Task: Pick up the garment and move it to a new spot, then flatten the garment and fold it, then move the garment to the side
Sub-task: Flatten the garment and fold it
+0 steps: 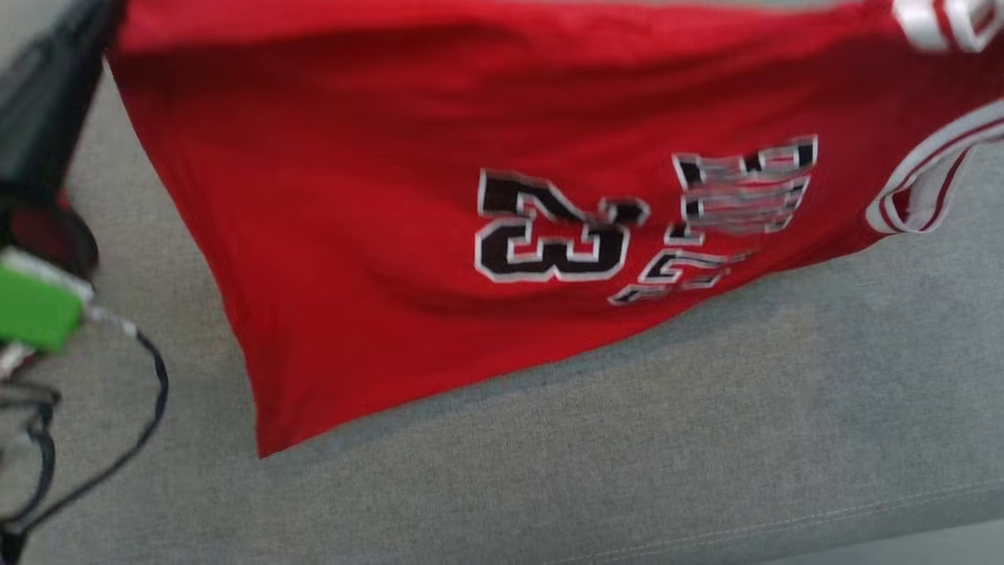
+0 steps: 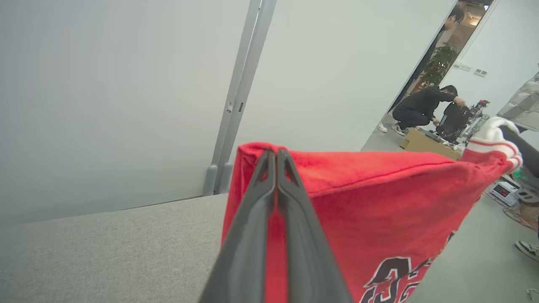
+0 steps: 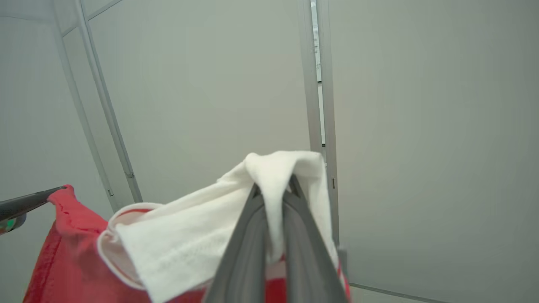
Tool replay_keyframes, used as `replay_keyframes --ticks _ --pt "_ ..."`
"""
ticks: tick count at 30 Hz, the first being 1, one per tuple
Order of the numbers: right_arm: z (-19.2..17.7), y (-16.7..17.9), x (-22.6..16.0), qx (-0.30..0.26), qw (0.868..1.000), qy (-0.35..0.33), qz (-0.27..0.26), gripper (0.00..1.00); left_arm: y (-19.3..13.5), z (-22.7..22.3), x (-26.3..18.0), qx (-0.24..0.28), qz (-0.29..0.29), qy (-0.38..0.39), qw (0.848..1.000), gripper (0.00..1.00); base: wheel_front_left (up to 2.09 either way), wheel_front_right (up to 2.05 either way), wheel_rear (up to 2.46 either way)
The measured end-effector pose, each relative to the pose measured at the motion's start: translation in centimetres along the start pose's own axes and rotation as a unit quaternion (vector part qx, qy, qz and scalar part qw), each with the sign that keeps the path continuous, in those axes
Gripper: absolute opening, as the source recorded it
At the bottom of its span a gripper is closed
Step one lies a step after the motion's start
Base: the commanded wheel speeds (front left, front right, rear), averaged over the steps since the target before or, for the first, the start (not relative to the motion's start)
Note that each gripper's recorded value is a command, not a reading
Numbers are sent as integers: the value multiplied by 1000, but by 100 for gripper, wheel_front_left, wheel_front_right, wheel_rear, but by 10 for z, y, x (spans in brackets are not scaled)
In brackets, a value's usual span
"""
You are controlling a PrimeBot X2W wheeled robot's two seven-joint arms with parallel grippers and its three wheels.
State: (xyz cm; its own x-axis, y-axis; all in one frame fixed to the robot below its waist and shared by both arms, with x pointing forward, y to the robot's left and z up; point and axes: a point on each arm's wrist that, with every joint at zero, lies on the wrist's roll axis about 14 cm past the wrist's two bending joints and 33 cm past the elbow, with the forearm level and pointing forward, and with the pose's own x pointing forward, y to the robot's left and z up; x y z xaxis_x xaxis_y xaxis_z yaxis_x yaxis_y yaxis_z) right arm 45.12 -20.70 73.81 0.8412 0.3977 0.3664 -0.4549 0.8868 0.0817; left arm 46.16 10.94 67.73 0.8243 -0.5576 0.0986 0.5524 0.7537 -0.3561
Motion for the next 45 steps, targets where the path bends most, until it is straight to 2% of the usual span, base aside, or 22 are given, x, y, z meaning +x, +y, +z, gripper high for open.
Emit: replay_keyframes --ticks 2,7,11,13,15,17,19,21,23,27,30,35,38,45 --pt "-9 -16 31 2 1000 5 -8 0 22 2 30 -9 15 13 1000 0 0 0 0" --pt "-56 -43 116 22 999 17 -39 0 89 -8 104 7 84 31 996 0 0 0 0" --pt "-67 -62 175 40 994 -40 -88 0 137 -4 147 43 144 -8 989 0 0 0 0" --pt "-62 -71 196 49 988 -85 -116 0 148 1 165 84 157 -36 983 0 0 0 0" --pt "-40 -75 211 57 978 -153 -132 0 148 24 179 90 159 -105 978 0 0 0 0" --pt "-17 -67 226 68 971 -193 -123 0 137 55 189 81 141 -178 971 0 0 0 0" --pt "-6 -51 240 56 971 -208 -98 0 127 70 198 91 108 -214 967 0 0 0 0" --pt "-22 -44 249 67 974 -199 -85 0 139 63 202 88 103 -224 965 0 0 0 0" --pt "-54 -41 253 69 981 -166 -77 0 163 37 205 82 117 -202 969 0 0 0 0" --pt "-131 -54 237 70 991 -85 -74 0 211 -34 202 77 148 -118 979 0 0 0 0" --pt "-205 -67 202 86 993 -8 -83 0 241 -108 189 37 173 -48 983 0 0 0 0" --pt "-284 -88 119 118 982 92 -114 0 242 -218 152 2 164 78 983 0 0 0 0" --pt "-303 -97 66 132 972 134 -140 0 238 -247 120 -17 161 119 980 0 0 0 0" --pt "-291 -91 -16 164 956 165 -178 0 205 -250 63 -55 150 145 976 0 0 0 0"
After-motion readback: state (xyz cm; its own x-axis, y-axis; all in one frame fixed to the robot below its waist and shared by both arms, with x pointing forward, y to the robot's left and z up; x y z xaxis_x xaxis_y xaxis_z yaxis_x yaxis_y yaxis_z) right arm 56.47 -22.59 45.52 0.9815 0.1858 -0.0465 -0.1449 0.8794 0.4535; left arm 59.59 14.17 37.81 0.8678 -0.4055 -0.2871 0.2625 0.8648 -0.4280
